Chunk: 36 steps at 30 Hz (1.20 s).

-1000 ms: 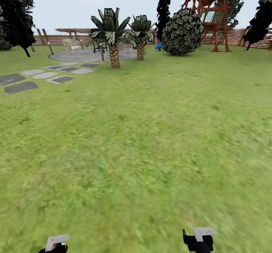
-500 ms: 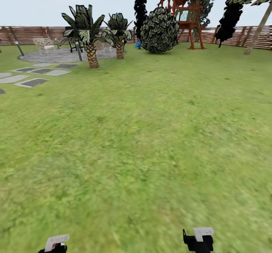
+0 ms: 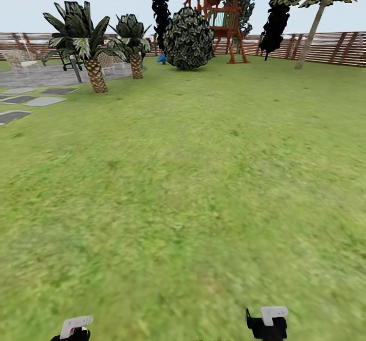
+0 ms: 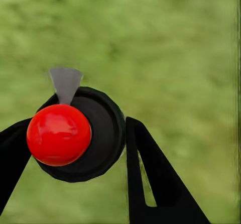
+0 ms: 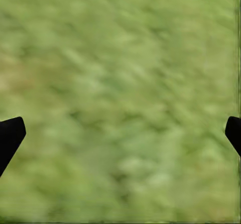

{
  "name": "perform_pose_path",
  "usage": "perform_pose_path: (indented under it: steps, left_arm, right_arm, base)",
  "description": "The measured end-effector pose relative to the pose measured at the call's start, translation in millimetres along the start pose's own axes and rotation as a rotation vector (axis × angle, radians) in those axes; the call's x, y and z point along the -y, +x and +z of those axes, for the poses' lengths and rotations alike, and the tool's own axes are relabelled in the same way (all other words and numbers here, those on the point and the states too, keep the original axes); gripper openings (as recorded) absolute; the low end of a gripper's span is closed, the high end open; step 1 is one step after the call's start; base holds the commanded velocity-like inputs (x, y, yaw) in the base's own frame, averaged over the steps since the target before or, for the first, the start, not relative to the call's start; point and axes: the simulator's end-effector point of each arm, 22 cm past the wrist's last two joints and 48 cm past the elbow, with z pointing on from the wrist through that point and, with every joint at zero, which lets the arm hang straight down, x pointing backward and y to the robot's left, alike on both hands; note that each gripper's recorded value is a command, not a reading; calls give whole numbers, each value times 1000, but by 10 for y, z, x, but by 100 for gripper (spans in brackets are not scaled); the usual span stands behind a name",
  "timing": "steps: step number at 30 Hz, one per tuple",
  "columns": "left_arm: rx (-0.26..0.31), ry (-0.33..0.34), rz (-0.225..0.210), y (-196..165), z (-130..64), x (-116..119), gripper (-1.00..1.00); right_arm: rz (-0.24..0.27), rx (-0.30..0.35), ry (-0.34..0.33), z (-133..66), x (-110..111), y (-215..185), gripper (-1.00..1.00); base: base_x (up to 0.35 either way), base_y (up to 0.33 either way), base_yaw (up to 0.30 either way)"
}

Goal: In the garden, pick up the pesticide atomizer on the floor and spray pesticide onto both trees until each tree trunk is fully covered.

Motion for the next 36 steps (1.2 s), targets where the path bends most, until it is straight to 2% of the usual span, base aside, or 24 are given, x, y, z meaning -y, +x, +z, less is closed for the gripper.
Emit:
perform_pose_path:
  steps: [36]
  left_arm:
    - [-17, -1, 3, 81, 21, -5, -100]
  right_arm:
    - [-4, -20, -2, 7, -13, 99, 100]
  base:
    - [0, 0, -280]
